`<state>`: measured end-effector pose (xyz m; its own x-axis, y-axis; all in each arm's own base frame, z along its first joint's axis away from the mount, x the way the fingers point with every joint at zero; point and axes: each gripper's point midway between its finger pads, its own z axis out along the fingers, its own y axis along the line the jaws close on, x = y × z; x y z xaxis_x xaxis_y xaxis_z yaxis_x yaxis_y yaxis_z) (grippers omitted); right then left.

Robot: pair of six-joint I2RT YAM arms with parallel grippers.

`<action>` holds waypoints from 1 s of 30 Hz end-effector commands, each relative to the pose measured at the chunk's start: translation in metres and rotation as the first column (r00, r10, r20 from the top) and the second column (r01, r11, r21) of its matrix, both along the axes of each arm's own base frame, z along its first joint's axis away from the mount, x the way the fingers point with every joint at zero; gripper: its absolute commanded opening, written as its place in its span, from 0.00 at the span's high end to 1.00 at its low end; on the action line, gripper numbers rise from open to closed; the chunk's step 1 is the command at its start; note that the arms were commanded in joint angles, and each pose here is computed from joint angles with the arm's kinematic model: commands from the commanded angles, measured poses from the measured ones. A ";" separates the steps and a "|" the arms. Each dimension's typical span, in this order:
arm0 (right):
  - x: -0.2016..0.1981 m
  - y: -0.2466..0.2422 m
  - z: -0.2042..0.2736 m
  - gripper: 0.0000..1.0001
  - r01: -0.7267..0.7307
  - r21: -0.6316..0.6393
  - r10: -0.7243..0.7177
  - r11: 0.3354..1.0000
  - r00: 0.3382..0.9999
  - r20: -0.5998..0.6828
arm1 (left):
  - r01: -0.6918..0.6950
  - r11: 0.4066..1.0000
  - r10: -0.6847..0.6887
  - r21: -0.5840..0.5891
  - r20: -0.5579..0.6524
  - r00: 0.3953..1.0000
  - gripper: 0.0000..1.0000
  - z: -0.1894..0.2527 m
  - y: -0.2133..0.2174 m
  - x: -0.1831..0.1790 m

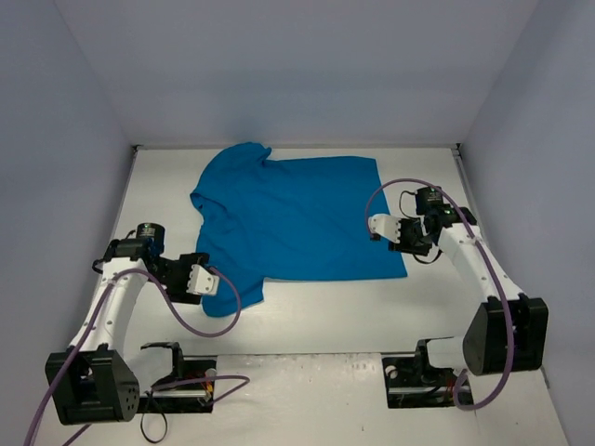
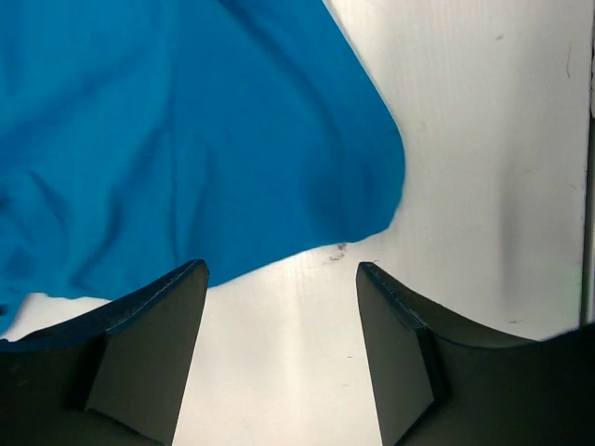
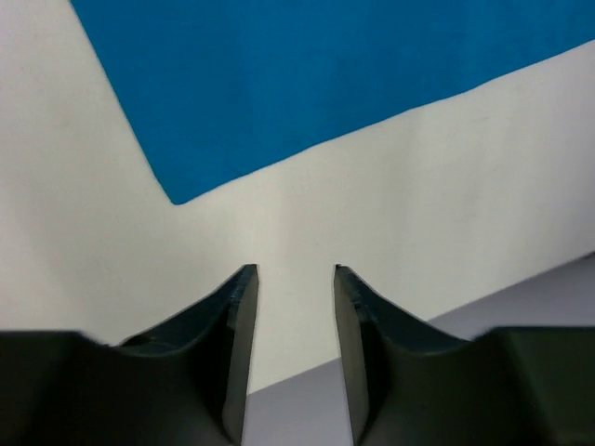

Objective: Fold and stack the t-shirts
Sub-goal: Grap the side of the flattened tshirt closest away from the robot with both arms

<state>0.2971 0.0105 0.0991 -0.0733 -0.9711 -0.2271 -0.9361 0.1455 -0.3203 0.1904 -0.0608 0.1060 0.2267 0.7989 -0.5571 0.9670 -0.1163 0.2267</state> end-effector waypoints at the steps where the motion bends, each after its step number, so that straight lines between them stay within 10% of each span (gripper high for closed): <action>1: -0.012 0.006 0.018 0.75 -0.081 -0.006 0.082 0.997 0.995 0.059 | 0.111 0.989 -0.106 -0.096 0.053 0.993 0.43 0.023 -0.024 -0.011; 6: -0.033 0.012 -0.009 0.91 -0.123 -0.022 0.123 0.992 0.992 -0.018 | 0.201 0.976 -0.199 -0.083 0.038 0.979 0.50 0.014 -0.033 -0.018; 21: -0.024 0.036 -0.057 0.62 -0.125 -0.047 0.119 0.991 0.986 -0.115 | 0.313 0.948 -0.309 0.050 -0.084 0.947 0.60 -0.030 -0.016 -0.037; 30: -0.009 0.041 -0.073 0.61 -0.088 -0.042 0.080 0.995 0.983 -0.164 | 0.376 0.922 -0.369 0.091 -0.082 0.926 0.55 -0.049 -0.018 -0.016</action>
